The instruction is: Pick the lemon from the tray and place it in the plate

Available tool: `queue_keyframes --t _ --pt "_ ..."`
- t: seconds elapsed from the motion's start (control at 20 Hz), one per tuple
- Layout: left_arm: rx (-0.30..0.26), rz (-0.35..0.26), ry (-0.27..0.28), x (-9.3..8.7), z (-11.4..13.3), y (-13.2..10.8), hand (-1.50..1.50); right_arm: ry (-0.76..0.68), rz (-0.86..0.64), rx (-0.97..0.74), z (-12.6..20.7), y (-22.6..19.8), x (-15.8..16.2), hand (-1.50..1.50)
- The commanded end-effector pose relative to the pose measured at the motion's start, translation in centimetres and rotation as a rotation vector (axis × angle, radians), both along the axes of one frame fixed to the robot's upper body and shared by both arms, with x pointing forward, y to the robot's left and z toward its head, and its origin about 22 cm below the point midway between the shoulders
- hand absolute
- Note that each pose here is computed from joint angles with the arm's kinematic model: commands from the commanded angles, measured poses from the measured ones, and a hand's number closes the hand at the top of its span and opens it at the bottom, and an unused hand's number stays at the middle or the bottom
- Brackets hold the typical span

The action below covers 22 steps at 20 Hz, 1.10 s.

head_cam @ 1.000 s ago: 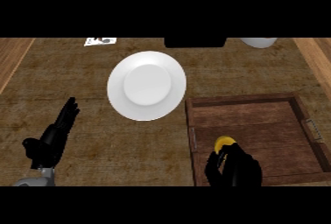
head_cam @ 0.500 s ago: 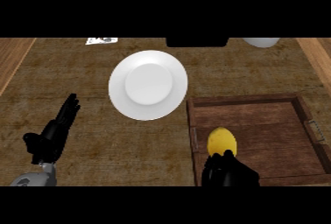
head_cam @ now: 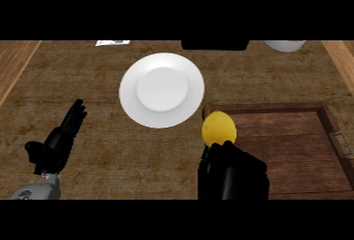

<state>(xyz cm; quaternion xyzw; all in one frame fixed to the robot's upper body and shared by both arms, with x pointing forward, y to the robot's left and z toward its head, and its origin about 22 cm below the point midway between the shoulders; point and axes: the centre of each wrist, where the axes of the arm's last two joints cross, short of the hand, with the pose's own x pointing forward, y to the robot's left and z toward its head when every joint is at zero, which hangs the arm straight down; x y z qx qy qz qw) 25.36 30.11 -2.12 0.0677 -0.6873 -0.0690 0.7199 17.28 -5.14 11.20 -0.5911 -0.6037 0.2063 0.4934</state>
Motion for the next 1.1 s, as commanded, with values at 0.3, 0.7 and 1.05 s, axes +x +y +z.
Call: queue_keyframes --t 0.3,0.7,1.05 --pt "0.002 -0.042 -0.013 1.3 0.8 -1.1 0.0 0.101 -0.069 0.163 2.6 2.7 8.0 1.5" --pt "-0.005 -0.063 -0.026 1.5 0.7 -2.0 0.0 0.133 -0.054 0.18 1.7 3.5 14.9 1.5" --pt "-0.013 -0.081 -0.019 1.5 0.2 -1.5 0.0 0.162 -0.08 0.221 0.2 3.7 18.1 1.5"
